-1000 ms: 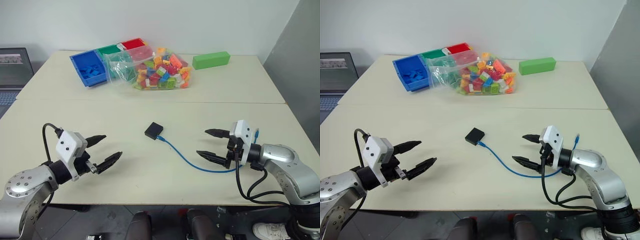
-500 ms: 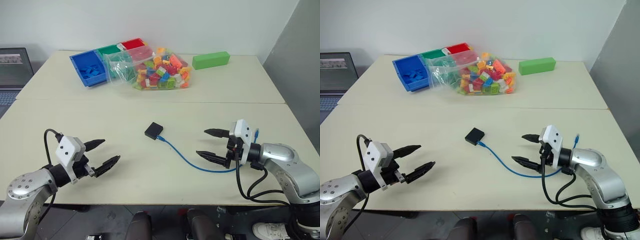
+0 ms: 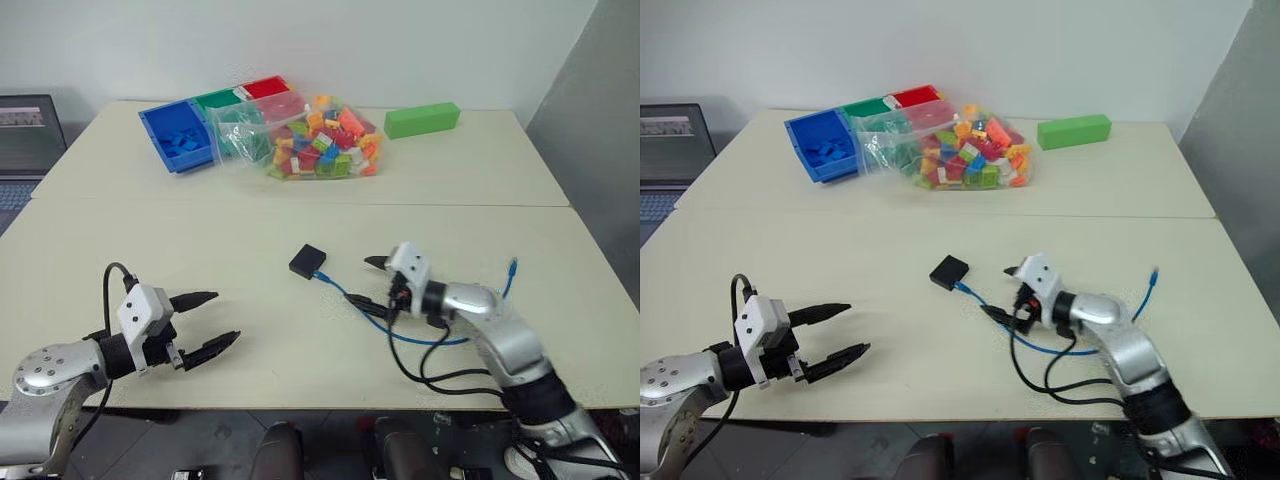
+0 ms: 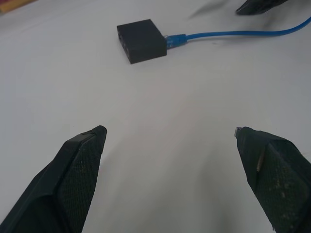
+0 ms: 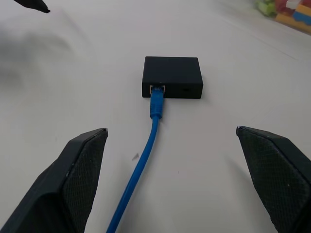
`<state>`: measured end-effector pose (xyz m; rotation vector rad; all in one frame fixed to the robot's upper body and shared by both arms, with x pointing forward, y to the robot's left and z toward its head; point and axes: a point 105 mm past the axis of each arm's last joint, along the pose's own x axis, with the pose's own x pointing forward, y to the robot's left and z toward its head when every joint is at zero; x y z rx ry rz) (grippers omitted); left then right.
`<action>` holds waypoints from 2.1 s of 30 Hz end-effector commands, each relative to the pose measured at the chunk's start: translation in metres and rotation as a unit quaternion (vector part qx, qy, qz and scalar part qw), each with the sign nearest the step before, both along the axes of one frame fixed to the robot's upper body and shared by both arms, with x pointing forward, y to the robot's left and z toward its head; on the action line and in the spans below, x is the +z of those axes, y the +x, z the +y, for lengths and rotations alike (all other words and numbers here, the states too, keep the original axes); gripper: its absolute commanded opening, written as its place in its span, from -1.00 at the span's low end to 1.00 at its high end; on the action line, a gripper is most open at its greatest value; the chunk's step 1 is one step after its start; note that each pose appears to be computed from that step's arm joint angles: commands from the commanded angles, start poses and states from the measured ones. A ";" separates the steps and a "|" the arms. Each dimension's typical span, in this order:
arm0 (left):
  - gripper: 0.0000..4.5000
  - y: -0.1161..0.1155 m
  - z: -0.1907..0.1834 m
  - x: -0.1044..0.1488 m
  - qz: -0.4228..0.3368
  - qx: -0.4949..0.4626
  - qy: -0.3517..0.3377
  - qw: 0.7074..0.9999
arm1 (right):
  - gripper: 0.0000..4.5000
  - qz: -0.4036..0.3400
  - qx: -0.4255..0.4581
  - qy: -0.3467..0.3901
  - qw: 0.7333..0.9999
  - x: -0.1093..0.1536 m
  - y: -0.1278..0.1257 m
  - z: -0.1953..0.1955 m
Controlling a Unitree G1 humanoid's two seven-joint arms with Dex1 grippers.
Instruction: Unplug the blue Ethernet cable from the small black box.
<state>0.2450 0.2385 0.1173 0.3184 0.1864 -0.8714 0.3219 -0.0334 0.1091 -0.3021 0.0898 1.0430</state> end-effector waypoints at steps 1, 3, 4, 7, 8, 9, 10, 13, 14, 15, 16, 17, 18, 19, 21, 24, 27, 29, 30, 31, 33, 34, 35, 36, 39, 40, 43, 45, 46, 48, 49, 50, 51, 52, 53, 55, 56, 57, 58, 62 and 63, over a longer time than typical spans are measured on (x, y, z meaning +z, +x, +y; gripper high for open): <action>1.00 0.002 -0.005 0.007 -0.016 -0.021 0.010 1.000 | 0.99 -0.015 -0.010 -0.003 1.000 0.000 0.015 0.020; 1.00 0.004 -0.008 0.008 -0.018 -0.024 0.009 1.000 | 0.99 -0.013 -0.019 -0.004 1.000 -0.002 0.023 0.026; 1.00 0.004 -0.009 0.008 -0.019 -0.025 0.009 0.999 | 0.99 -0.008 -0.021 -0.007 1.000 -0.004 0.025 0.027; 1.00 0.004 -0.011 0.010 -0.022 -0.027 0.008 0.999 | 0.99 -0.003 -0.022 -0.017 1.000 -0.010 0.029 0.031; 1.00 0.004 -0.012 0.010 -0.022 -0.028 0.007 0.999 | 0.99 -0.002 -0.019 -0.021 1.000 -0.011 0.029 0.031; 1.00 0.004 -0.013 0.011 -0.022 -0.028 0.007 0.999 | 0.92 -0.002 -0.016 -0.024 1.000 -0.012 0.028 0.032; 1.00 0.004 -0.013 0.011 -0.022 -0.028 0.006 0.999 | 0.83 0.000 -0.013 -0.027 1.000 -0.013 0.027 0.032; 1.00 0.003 -0.014 0.012 -0.023 -0.026 0.004 0.999 | 0.56 0.001 -0.004 -0.037 0.999 -0.015 0.024 0.032; 1.00 0.004 -0.014 0.012 -0.023 -0.024 0.003 0.999 | 0.45 0.000 -0.001 -0.040 0.999 -0.016 0.023 0.032; 1.00 0.004 -0.013 0.012 -0.023 -0.024 0.003 0.999 | 0.39 0.000 0.000 -0.042 0.999 -0.017 0.023 0.032; 1.00 0.004 -0.013 0.013 -0.023 -0.022 0.003 0.999 | 0.27 -0.001 0.000 -0.042 0.999 -0.017 0.023 0.033; 1.00 0.005 -0.013 0.013 -0.024 -0.020 0.003 1.000 | 0.10 -0.001 0.001 -0.043 0.999 -0.017 0.023 0.034; 1.00 0.006 -0.013 0.013 -0.024 -0.019 0.003 1.000 | 0.06 -0.003 0.002 -0.044 0.999 -0.017 0.023 0.036; 1.00 0.007 -0.013 0.013 -0.024 -0.017 0.003 1.000 | -0.06 -0.005 0.002 -0.044 0.999 -0.016 0.023 0.037; 1.00 0.007 -0.013 0.014 -0.025 -0.016 0.003 1.000 | -0.25 -0.007 0.003 -0.044 0.999 -0.015 0.023 0.039; 1.00 0.011 -0.014 0.015 -0.026 -0.008 -0.002 1.000 | -0.57 -0.017 0.001 -0.049 0.999 -0.013 0.024 0.040; 1.00 0.016 -0.012 0.015 -0.018 0.006 -0.010 1.000 | -0.91 -0.041 0.005 -0.059 0.997 -0.008 0.025 0.038; 1.00 0.021 -0.010 0.015 -0.010 0.021 -0.018 1.000 | -0.95 -0.069 0.011 -0.074 0.995 -0.004 0.026 0.035; 1.00 0.025 -0.008 0.013 0.010 0.032 -0.033 0.999 | -0.95 -0.096 0.022 -0.091 0.991 -0.002 0.025 0.034; 1.00 0.028 -0.008 0.012 0.024 0.039 -0.045 0.998 | -0.95 -0.114 0.032 -0.103 0.988 0.000 0.025 0.032; 1.00 0.033 -0.009 0.014 0.052 0.039 -0.082 0.995 | -0.95 -0.170 0.059 -0.125 0.976 0.008 0.023 0.031; 1.00 0.034 -0.010 0.016 0.059 0.039 -0.095 0.993 | -0.95 -0.187 0.067 -0.130 0.971 0.011 0.022 0.031; 1.00 0.036 -0.011 0.019 0.074 0.037 -0.116 0.990 | -0.95 -0.213 0.081 -0.138 0.964 0.016 0.020 0.031; 1.00 0.040 -0.015 0.025 0.092 0.029 -0.150 0.984 | -0.95 -0.256 0.104 -0.145 0.950 0.024 0.016 0.032; 1.00 0.043 -0.024 0.036 0.133 0.008 -0.195 0.972 | -0.95 -0.336 0.146 -0.156 0.917 0.038 0.007 0.034; 1.00 0.044 -0.030 0.041 0.144 -0.007 -0.212 0.967 | -0.95 -0.361 0.158 -0.155 0.906 0.044 0.003 0.035; 1.00 0.043 -0.048 0.052 0.160 -0.049 -0.242 0.956 | -0.95 -0.414 0.188 -0.142 0.879 0.059 -0.007 0.039; 1.00 0.044 -0.055 0.058 0.161 -0.062 -0.250 0.953 | -0.95 -0.432 0.199 -0.134 0.870 0.065 -0.012 0.040; 1.00 0.044 -0.057 0.060 0.161 -0.066 -0.253 0.952 | -0.95 -0.438 0.202 -0.132 0.866 0.067 -0.013 0.040; 1.00 0.045 -0.062 0.061 0.164 -0.075 -0.252 0.951 | -0.95 -0.445 0.207 -0.126 0.862 0.072 -0.016 0.040; 1.00 0.045 -0.064 0.060 0.165 -0.079 -0.249 0.951 | -0.95 -0.447 0.209 -0.125 0.861 0.073 -0.017 0.040; 1.00 0.045 -0.065 0.060 0.166 -0.082 -0.250 0.950 | -0.95 -0.448 0.210 -0.124 0.860 0.075 -0.017 0.040; 1.00 0.045 -0.067 0.060 0.167 -0.086 -0.248 0.950 | -0.95 -0.449 0.210 -0.124 0.860 0.076 -0.018 0.039; 1.00 0.045 -0.068 0.061 0.167 -0.089 -0.250 0.950 | -0.95 -0.449 0.211 -0.124 0.859 0.076 -0.018 0.039; 1.00 0.045 -0.068 0.062 0.168 -0.090 -0.251 0.949 | -0.95 -0.449 0.212 -0.123 0.859 0.077 -0.018 0.040; 1.00 0.046 -0.069 0.064 0.167 -0.096 -0.255 0.948 | -0.95 -0.450 0.211 -0.122 0.859 0.078 -0.019 0.040; 0.92 0.046 -0.069 0.065 0.165 -0.098 -0.258 0.947 | -0.95 -0.451 0.211 -0.122 0.859 0.079 -0.019 0.040; 0.84 0.046 -0.069 0.066 0.164 -0.100 -0.261 0.946 | -0.95 -0.451 0.210 -0.121 0.859 0.079 -0.019 0.040; 0.80 0.046 -0.069 0.067 0.166 -0.103 -0.266 0.944 | -0.95 -0.452 0.209 -0.120 0.859 0.080 -0.019 0.040; 0.41 0.045 -0.068 0.067 0.171 -0.107 -0.271 0.941 | -0.95 -0.455 0.208 -0.120 0.858 0.080 -0.019 0.039; 0.31 0.045 -0.068 0.067 0.172 -0.108 -0.271 0.941 | -0.95 -0.455 0.208 -0.120 0.857 0.080 -0.019 0.039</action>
